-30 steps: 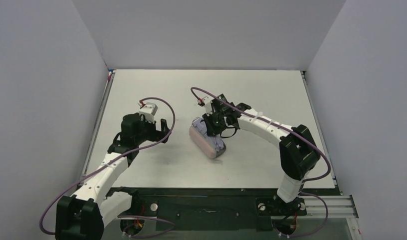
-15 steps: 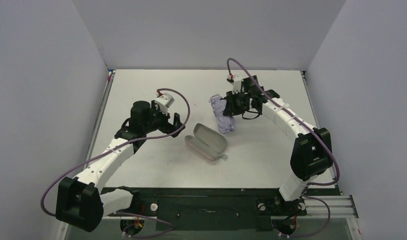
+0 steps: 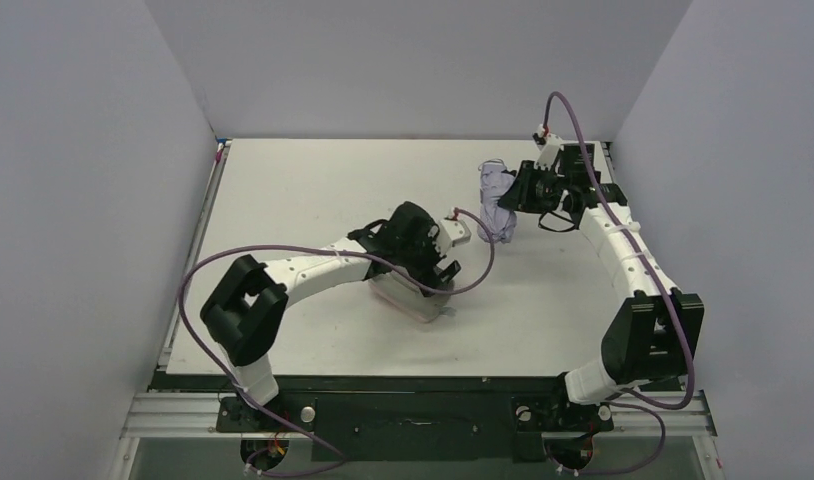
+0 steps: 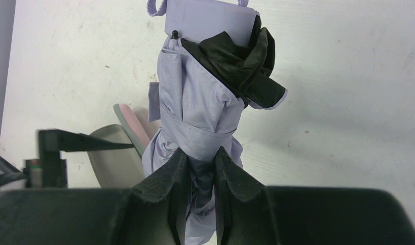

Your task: Open the umbrella

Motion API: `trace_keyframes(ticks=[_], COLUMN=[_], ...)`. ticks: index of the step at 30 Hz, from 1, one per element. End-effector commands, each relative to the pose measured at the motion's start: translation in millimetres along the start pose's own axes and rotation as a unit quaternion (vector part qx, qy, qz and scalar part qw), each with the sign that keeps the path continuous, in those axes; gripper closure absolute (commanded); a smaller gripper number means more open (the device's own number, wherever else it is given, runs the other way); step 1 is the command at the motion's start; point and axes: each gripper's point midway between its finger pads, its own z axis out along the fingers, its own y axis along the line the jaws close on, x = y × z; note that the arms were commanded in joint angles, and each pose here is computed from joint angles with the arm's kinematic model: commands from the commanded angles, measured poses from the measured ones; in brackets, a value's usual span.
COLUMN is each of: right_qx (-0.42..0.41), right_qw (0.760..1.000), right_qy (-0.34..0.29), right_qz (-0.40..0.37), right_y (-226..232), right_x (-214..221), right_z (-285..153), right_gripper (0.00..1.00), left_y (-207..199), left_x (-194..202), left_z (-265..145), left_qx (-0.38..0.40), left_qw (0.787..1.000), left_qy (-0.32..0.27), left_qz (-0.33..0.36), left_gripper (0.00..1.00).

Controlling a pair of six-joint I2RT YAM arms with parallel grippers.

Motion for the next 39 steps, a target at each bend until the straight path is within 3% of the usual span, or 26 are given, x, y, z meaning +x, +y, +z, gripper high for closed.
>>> trace_keyframes(ticks=[1, 7, 12, 23, 28, 33, 37, 39], right_qx=[-0.012, -0.007, -0.008, -0.011, -0.019, -0.030, -0.045, -0.058], right_qw=[0.999, 0.999, 0.999, 0.999, 0.999, 0.999, 0.998, 0.996], right_qy=[-0.050, -0.049, -0.047, -0.047, -0.021, 0.001, 0.010, 0.009], right_qz=[-0.006, -0.006, -0.008, -0.018, -0.017, -0.028, -0.047, -0.060], right_y=[5.6, 2.9, 2.0, 2.6, 4.9, 10.8, 23.4, 33.3], right_x=[-17.5, -10.7, -11.5, -15.9, 4.6, 26.4, 34.6, 32.9], right_z=[-22.9, -26.4, -24.2, -23.6, -19.1, -15.4, -12.4, -12.5], right_gripper=[1.00, 1.00, 1.00, 1.00, 1.00, 1.00, 1.00, 1.00], left_y=[-3.8, 25.5, 54.1, 103.2, 106.6, 95.3, 95.5, 111.1], left_x=[45.9, 114.5, 154.2, 263.4, 301.3, 321.8, 300.8, 267.8], left_z=[9.9, 2.7, -24.6, -144.2, -194.0, -215.5, -215.7, -214.8], left_qx=[-0.002, -0.054, -0.074, -0.069, -0.052, -0.037, -0.051, -0.079], left_qw=[0.994, 0.969, 0.948, 0.886, 0.876, 0.877, 0.898, 0.915], left_qy=[0.103, 0.229, 0.304, 0.455, 0.480, 0.479, 0.437, 0.396], left_qz=[0.031, 0.076, 0.065, 0.054, 0.009, -0.004, -0.022, -0.028], left_gripper=[0.11, 0.11, 0.12, 0.12, 0.11, 0.11, 0.07, 0.05])
